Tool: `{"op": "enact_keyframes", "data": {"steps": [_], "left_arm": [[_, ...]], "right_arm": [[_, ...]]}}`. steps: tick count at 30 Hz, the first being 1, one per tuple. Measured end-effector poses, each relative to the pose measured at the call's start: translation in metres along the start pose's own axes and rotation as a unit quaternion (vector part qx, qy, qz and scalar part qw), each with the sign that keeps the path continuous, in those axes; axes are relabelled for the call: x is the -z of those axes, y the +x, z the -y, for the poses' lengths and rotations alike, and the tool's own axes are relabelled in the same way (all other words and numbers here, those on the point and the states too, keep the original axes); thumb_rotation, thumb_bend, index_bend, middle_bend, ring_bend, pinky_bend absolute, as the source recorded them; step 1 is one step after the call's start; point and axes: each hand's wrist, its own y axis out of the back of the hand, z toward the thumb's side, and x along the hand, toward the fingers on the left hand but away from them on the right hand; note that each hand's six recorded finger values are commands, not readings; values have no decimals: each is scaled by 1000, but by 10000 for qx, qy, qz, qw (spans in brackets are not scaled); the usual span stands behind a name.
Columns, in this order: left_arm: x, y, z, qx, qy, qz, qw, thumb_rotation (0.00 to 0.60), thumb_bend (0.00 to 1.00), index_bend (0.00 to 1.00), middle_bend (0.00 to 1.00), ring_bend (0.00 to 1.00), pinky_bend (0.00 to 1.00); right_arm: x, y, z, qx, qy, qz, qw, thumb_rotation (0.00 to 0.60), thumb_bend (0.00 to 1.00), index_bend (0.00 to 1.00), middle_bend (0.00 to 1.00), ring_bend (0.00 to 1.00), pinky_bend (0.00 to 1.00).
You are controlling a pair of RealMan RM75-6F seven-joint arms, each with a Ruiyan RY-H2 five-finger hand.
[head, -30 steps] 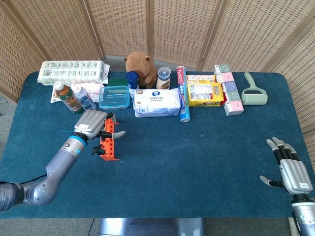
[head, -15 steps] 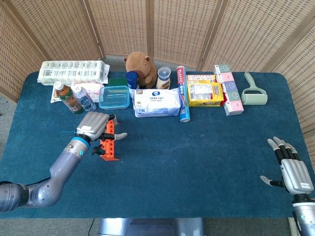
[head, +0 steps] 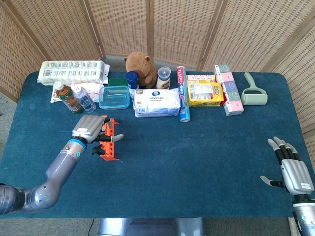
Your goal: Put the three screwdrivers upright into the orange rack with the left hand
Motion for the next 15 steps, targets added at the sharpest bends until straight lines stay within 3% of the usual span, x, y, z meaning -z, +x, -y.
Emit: {"op": "enact_keyframes", "data": {"steps": [15], "left_arm": [[7,-13,-4,225,-49,-363,9991,0,0,374,1000,1000,1000]], "right_arm": [[0,1,-1,17,-22,14,10000,600,17,0,29,3,19]]}}
